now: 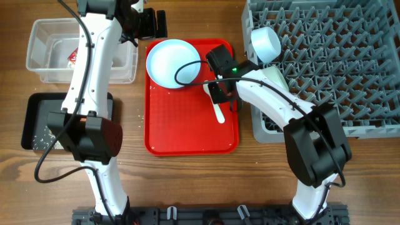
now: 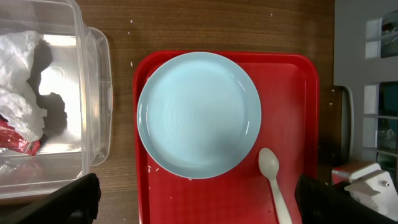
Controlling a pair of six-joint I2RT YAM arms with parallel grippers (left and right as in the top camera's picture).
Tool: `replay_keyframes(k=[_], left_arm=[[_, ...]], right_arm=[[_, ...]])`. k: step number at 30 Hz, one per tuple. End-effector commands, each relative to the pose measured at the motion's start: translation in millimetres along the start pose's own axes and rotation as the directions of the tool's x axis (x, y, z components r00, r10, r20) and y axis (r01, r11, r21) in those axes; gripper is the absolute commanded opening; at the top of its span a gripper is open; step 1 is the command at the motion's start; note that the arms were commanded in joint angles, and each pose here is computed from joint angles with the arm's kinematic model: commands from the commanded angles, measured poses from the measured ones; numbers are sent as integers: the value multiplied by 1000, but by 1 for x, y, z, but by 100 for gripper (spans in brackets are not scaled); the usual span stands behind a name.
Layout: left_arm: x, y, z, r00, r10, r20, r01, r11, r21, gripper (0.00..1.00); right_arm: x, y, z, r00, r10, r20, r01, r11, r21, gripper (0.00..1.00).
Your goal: Sort waste into correct bins and load items into the dishwasher rack
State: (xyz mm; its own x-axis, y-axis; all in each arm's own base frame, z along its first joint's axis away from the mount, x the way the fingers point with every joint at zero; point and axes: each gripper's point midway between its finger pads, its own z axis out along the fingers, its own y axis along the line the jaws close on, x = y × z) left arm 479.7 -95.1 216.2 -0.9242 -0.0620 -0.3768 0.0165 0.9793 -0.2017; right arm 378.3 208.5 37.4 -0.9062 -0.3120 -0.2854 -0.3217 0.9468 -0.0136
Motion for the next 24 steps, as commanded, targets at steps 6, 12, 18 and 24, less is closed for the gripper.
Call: replay_keyframes(k=[6,12,18,24], left_arm=[[2,2,7,1000,-8,-14,8,1000,-9,100],[2,2,7,1000,-8,-14,8,1000,-9,100],[2,2,7,1000,-8,-14,8,1000,-9,100],[2,2,7,1000,-8,-14,8,1000,-9,100]], right_arm=[[-21,24,14,990,-105,91,115,986,-121,76],[-7,25,48,991,-134,30,136,983,-126,76],[9,28,72,990,-139,-34,132,981,-141,49],[13,30,71,989,-137,-50,128,979,-156,27]])
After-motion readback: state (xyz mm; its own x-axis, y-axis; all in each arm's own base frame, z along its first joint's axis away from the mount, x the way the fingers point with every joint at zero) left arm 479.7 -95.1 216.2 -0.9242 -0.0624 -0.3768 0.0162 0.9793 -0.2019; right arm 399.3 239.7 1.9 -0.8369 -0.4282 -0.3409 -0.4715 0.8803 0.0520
